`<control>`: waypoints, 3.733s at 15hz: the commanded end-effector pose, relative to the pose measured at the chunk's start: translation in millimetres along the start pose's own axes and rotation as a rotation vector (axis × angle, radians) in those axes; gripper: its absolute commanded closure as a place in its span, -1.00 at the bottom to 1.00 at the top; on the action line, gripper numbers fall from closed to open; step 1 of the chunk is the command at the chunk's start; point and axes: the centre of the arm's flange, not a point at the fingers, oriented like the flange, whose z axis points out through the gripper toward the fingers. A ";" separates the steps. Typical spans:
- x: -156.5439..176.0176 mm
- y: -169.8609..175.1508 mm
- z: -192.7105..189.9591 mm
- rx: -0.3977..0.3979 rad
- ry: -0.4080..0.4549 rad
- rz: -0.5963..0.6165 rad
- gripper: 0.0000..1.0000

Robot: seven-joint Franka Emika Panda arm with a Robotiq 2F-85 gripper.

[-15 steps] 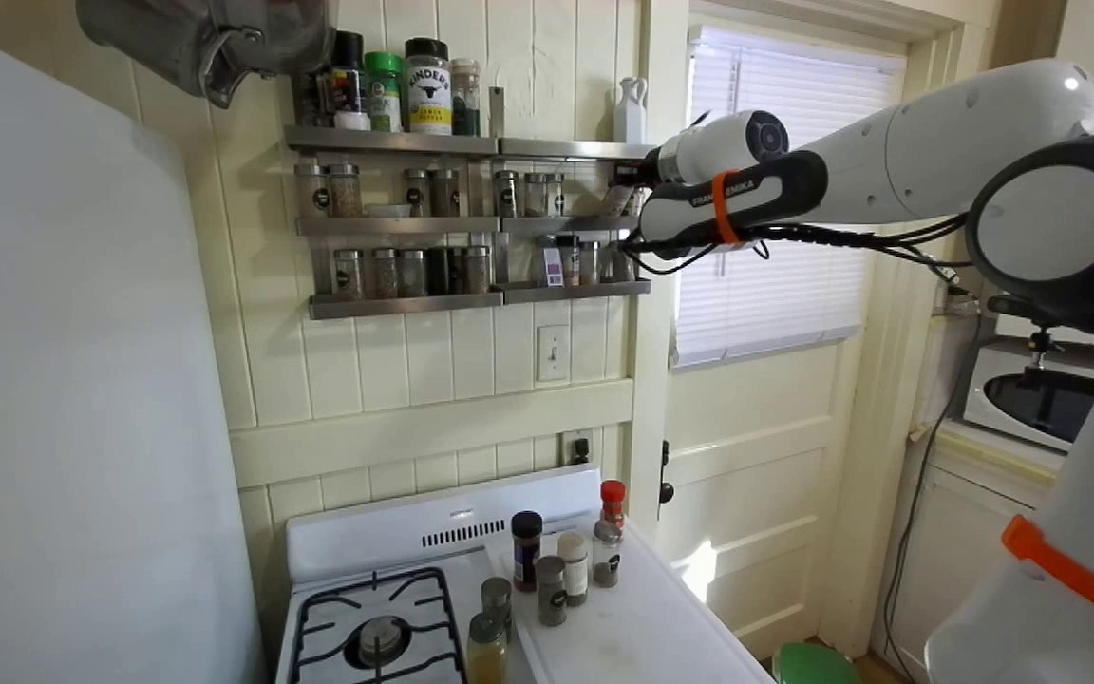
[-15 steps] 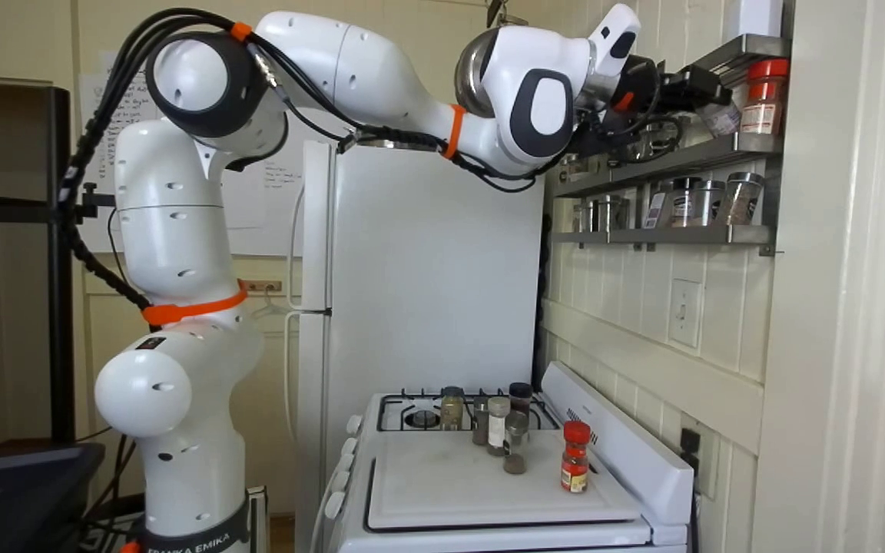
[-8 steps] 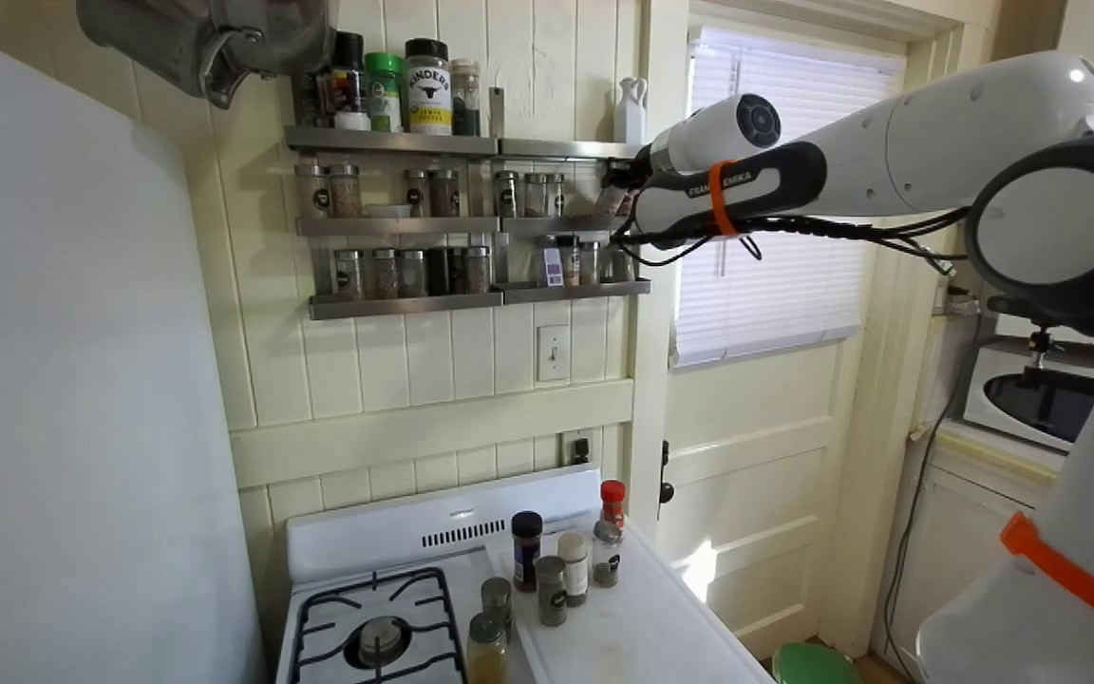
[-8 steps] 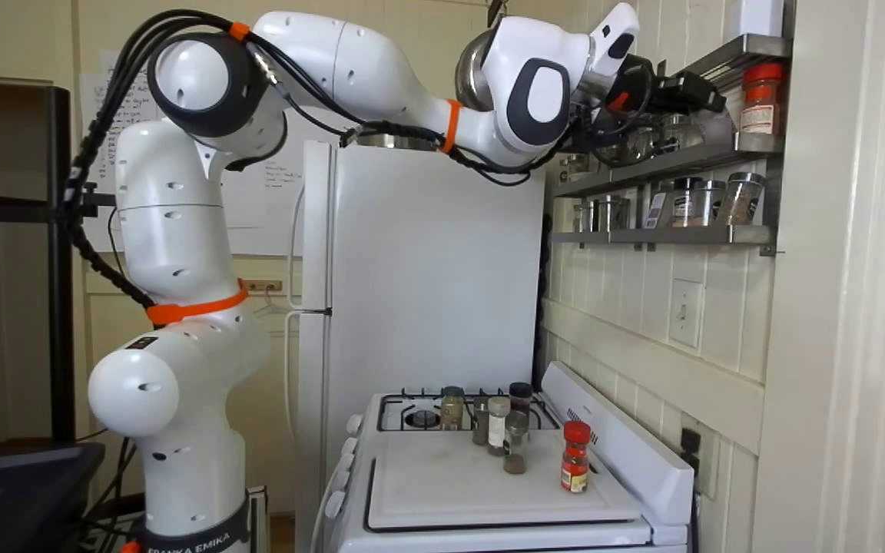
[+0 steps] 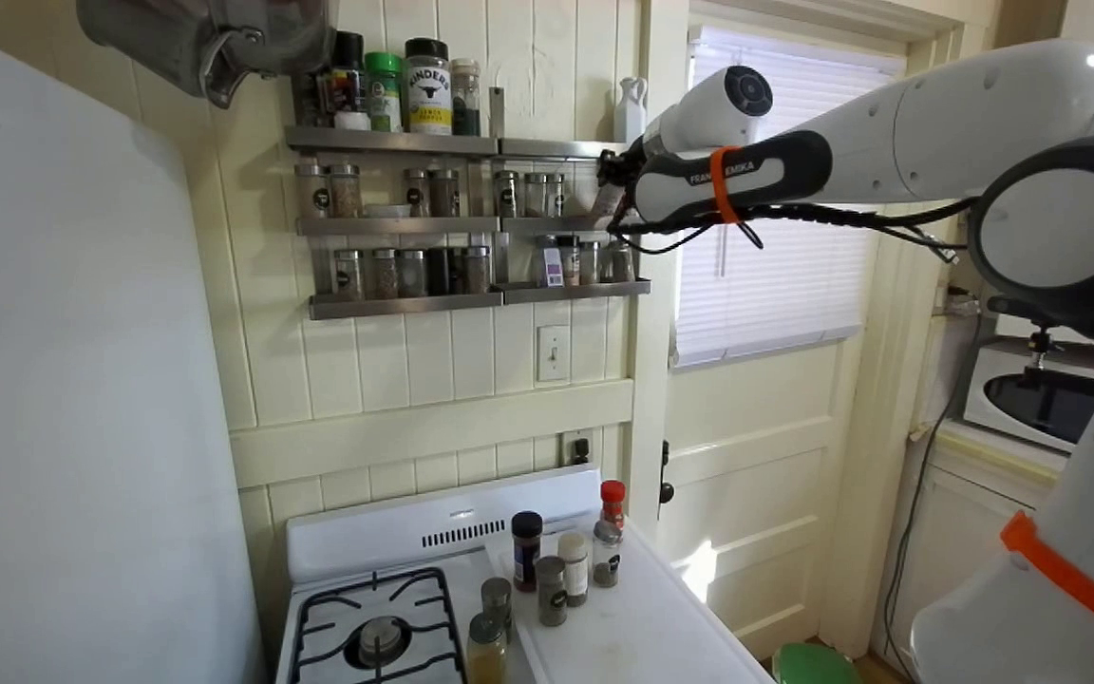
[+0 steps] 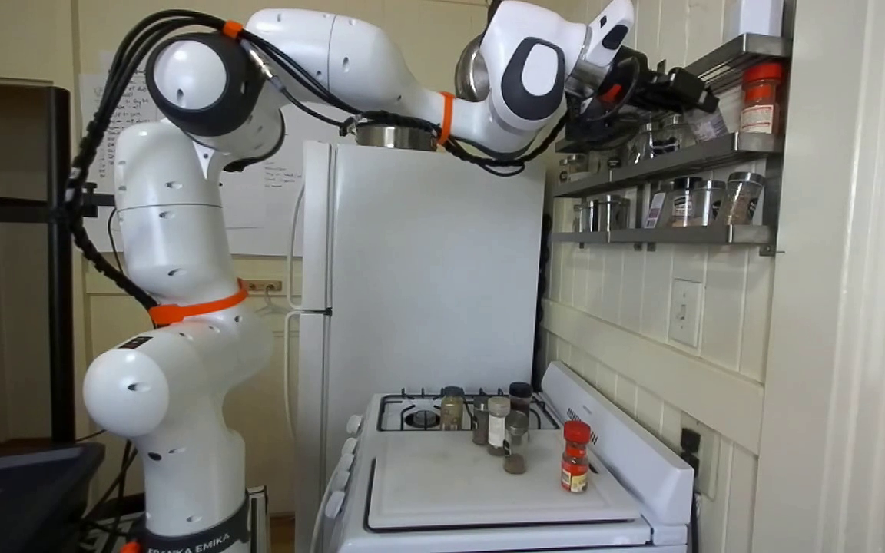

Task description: Put the jar on the shelf

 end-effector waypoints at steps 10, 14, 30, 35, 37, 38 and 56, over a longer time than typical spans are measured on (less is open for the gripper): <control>27.1 -7.1 -9.2 -0.113 -0.149 0.017 0.50; 31.4 -0.3 -7.4 -0.139 -0.184 0.038 0.50; 32.8 13.7 7.4 -0.156 -0.264 0.092 0.50; 33.9 12.8 16.0 -0.156 -0.286 0.090 0.50; 34.0 12.5 19.0 -0.156 -0.290 0.086 0.50; 33.9 12.0 20.3 -0.152 -0.290 0.087 0.50; 7.3 1.4 48.6 -0.123 -0.356 0.093 -0.71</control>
